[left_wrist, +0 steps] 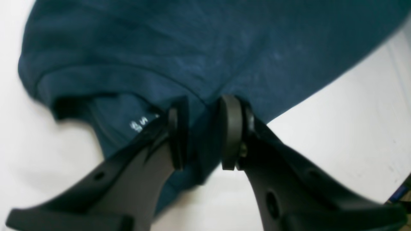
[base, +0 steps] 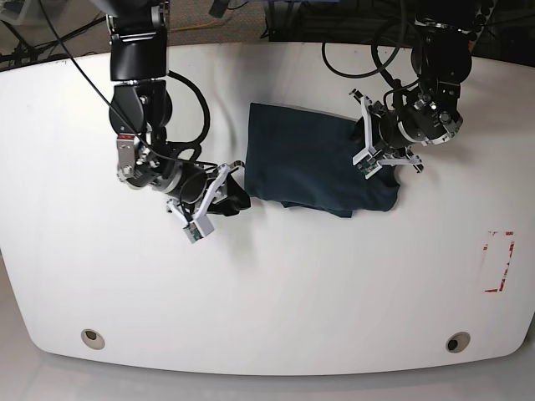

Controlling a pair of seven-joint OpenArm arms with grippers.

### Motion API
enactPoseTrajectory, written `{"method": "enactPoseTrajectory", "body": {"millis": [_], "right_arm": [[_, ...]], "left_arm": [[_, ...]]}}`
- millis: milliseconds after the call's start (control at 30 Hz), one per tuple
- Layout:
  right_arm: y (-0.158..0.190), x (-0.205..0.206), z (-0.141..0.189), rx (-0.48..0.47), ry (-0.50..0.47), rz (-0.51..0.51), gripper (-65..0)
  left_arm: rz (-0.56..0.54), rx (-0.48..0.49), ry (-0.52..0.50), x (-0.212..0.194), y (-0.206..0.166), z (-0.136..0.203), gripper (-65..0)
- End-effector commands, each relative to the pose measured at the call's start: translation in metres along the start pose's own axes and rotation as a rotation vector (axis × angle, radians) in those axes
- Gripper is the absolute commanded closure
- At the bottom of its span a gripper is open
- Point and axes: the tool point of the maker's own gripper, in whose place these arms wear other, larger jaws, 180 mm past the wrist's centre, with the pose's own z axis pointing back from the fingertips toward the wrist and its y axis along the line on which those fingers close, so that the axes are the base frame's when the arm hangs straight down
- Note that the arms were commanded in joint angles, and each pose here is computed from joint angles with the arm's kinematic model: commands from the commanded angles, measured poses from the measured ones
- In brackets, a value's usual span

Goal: Fold the T-shirt properly
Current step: 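Grasp the folded bundle with both grippers and rotate it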

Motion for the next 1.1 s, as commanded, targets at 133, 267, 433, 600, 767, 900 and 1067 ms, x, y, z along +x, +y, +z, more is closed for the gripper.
{"method": "enactPoseTrajectory", "body": {"millis": [133,267,433,600,767,900,1067], "right_arm": [[0.04,0.041,0.02,0.135,-0.121,0.013,-15.9],[0.072,0.034,0.005,0.204,-0.095,0.027,-15.9],[0.104,0.024,-0.016,0.228,-0.034,0.102,-15.9],[0.092,0.009,-0.039,0.123,0.049,0.178,-15.5],[0.063,-0.005,-0.047,0.065,0.071,0.184,-15.9],[0.036,-0.016,-0.044,0.041,0.075,0.144,-15.5],[0.029,-0.033,-0.041,0.056,0.078,0.079,-15.4]], "left_arm": [[0.001,0.009,-0.008,0.002,0.009,0.0,-15.0],[0.003,0.007,-0.006,0.002,0.009,-0.001,-15.0],[0.004,0.007,-0.009,0.003,0.008,-0.001,-15.0],[0.004,0.005,-0.006,0.002,0.008,-0.001,-15.0],[0.016,-0.004,0.014,-0.006,0.007,-0.005,-15.0],[0.024,-0.005,0.026,-0.012,0.017,-0.009,-15.0],[0.047,-0.003,0.027,-0.014,0.031,-0.017,-15.0]]}}
